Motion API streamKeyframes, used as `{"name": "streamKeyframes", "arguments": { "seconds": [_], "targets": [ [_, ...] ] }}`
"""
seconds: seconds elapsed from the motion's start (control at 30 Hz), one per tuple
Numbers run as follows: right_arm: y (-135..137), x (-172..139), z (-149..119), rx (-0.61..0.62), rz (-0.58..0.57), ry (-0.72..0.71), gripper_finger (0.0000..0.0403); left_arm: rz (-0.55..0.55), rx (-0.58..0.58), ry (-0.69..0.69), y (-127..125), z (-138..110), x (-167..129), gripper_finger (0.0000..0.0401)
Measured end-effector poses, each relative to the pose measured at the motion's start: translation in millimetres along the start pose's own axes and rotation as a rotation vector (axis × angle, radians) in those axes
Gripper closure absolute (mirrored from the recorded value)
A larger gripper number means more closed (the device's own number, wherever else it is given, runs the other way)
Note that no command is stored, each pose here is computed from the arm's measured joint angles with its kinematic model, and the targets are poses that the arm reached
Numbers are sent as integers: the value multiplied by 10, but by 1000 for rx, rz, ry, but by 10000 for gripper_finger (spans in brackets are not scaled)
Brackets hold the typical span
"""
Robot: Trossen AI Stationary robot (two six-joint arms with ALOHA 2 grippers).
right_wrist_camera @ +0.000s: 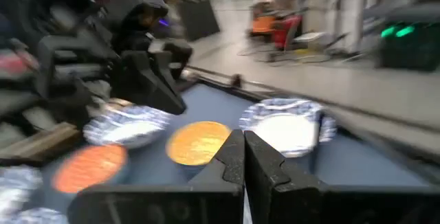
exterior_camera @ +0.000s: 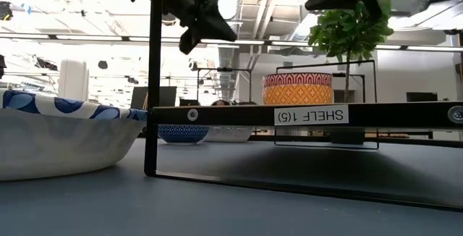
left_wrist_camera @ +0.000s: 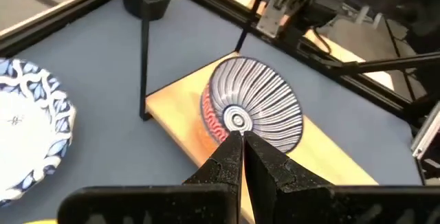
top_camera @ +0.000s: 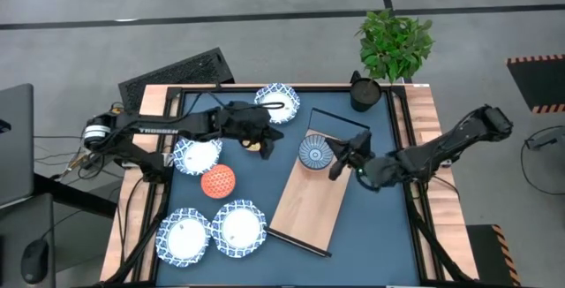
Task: Place and stack bowls onto a shelf
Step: Stack the dark blue striped bowl into the light blue patterned bowl
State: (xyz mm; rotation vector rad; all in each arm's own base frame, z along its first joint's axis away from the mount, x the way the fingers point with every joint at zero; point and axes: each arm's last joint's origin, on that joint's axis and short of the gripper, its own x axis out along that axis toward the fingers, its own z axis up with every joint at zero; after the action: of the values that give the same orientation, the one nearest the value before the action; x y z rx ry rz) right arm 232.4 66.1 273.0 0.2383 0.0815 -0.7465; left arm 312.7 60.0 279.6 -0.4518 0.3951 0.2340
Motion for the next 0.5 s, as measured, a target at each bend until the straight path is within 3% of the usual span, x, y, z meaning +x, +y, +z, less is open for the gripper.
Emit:
{"name": "streamKeyframes", "arguments": {
  "seconds": [0.27, 0.5],
  "targets": [
    [240, 434, -182, -357, -154, 118, 385, -1, 1, 60, -12, -9, -136, 401],
    [117, 791, -308, -359, -168, 233, 385, 20, 7, 90, -54, -35, -236, 401]
  ]
}}
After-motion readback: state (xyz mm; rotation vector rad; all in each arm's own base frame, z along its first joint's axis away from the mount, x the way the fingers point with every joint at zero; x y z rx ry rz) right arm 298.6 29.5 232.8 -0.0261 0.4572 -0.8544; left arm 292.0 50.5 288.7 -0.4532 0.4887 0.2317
